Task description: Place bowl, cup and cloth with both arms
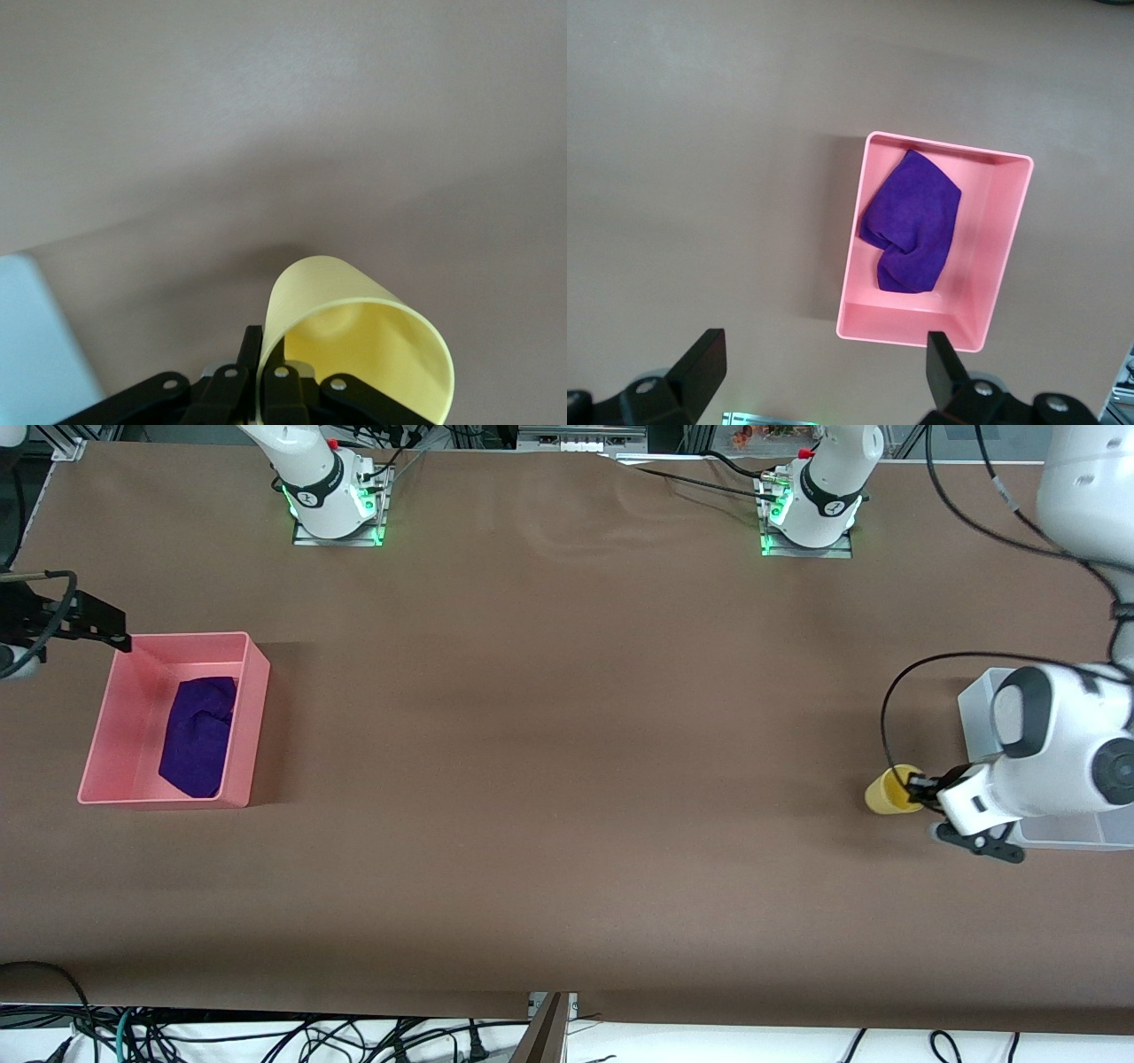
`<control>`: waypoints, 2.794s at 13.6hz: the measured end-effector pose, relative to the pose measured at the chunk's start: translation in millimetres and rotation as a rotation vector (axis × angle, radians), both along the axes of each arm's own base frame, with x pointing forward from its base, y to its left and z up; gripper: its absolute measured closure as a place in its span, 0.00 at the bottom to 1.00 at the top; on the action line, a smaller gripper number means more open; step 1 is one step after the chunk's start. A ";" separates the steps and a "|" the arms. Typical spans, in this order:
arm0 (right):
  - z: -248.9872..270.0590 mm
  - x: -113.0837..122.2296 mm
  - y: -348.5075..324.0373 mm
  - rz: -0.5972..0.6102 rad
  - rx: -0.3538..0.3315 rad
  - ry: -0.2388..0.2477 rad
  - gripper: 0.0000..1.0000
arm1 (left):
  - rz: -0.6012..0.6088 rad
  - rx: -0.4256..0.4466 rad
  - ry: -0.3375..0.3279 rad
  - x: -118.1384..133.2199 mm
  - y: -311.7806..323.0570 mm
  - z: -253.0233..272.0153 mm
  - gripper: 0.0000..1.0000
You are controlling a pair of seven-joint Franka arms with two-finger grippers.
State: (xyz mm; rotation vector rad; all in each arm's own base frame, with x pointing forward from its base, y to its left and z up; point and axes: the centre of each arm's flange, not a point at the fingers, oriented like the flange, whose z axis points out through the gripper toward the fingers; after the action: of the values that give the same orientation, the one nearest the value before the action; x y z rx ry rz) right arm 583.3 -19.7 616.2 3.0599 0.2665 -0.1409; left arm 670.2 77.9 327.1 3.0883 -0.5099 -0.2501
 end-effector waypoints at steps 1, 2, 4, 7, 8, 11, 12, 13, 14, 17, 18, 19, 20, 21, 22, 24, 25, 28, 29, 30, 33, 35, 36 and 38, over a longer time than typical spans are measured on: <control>0.1 0.0 -1.0 -0.002 0.000 0.000 0.00 | -0.040 0.037 -0.002 -3.7 14.9 24.0 0.96; 0.0 0.1 -0.4 -0.002 0.000 0.000 0.00 | -0.077 0.060 -0.004 -8.6 36.3 41.4 0.96; -0.1 0.2 4.9 -0.001 0.004 0.000 0.00 | -0.130 0.062 -0.002 -24.1 100.8 54.7 0.96; -0.4 0.1 12.7 -0.065 0.019 -0.003 0.00 | -0.155 0.051 0.019 -52.9 191.5 37.0 0.96; -0.7 0.0 13.5 -0.072 0.020 -0.001 0.00 | -0.166 0.044 0.014 -58.7 211.1 24.9 0.96; -3.9 0.9 13.6 -0.075 0.021 0.007 0.00 | -0.206 0.017 -0.004 -68.7 249.0 -22.6 0.96; -4.9 1.3 13.6 -0.075 0.021 0.009 0.00 | -0.213 0.009 -0.009 -71.2 257.7 -38.5 0.96; -5.4 1.6 13.6 -0.075 0.021 0.010 0.00 | -0.219 0.002 -0.014 -73.7 265.3 -52.3 0.96; -5.7 1.7 13.6 -0.075 0.021 0.011 0.00 | -0.227 -0.006 -0.015 -76.6 271.7 -63.5 0.96; -5.7 1.7 13.6 -0.075 0.021 0.011 0.00 | -0.228 -0.013 -0.013 -82.7 281.8 -70.6 0.90; -5.7 1.7 13.4 -0.075 0.021 0.011 0.00 | -0.230 -0.013 -0.015 -82.2 281.7 -69.4 0.82; -5.7 1.6 13.3 -0.075 0.021 0.011 0.00 | -0.235 -0.012 -0.021 -79.6 279.0 -65.9 0.71; -5.7 1.6 13.2 -0.075 0.021 0.011 0.00 | -0.242 -0.012 -0.026 -75.8 274.3 -58.9 0.60; -5.7 1.6 13.1 -0.076 0.021 0.011 0.00 | -0.253 -0.016 -0.025 -71.1 265.8 -45.6 0.51; -5.7 1.6 13.0 -0.076 0.021 0.011 0.00 | -0.264 -0.020 -0.024 -65.1 252.4 -25.1 0.40; -5.8 1.7 13.2 -0.075 0.021 0.011 0.00 | -0.254 -0.027 -0.022 -53.1 209.4 23.9 0.18; -5.8 1.7 13.3 -0.075 0.021 0.011 0.00 | -0.233 -0.028 -0.016 -48.2 179.8 48.6 0.09; -5.8 1.7 13.4 -0.075 0.021 0.011 0.00 | -0.141 -0.021 0.007 -39.9 83.8 102.9 0.00; -5.8 1.7 13.4 -0.075 0.021 0.011 0.00 | -0.109 -0.017 0.013 -39.2 54.6 114.6 0.00; -5.8 1.7 13.4 -0.075 0.021 0.011 0.00 | -0.078 -0.011 0.016 -39.5 28.1 125.1 0.00; -5.8 1.7 13.4 -0.075 0.021 0.011 0.00 | -0.022 0.011 -0.012 -43.9 -38.2 158.8 0.00; -5.8 1.7 13.4 -0.075 0.021 0.011 0.00 | -0.028 0.005 -0.042 -49.0 -73.6 180.2 0.00; -5.8 1.7 13.4 -0.075 0.021 0.011 0.00 | -0.006 0.003 -0.053 -52.0 -87.3 189.1 0.00; -5.9 1.7 13.5 -0.075 0.021 0.011 0.00 | 0.090 -0.031 -0.082 -59.8 -102.2 209.9 0.00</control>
State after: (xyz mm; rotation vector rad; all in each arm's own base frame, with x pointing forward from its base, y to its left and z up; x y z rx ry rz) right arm 585.1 -6.2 610.3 3.0924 0.1546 -0.1606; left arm 610.4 -24.3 537.0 3.0919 -0.3704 -0.1140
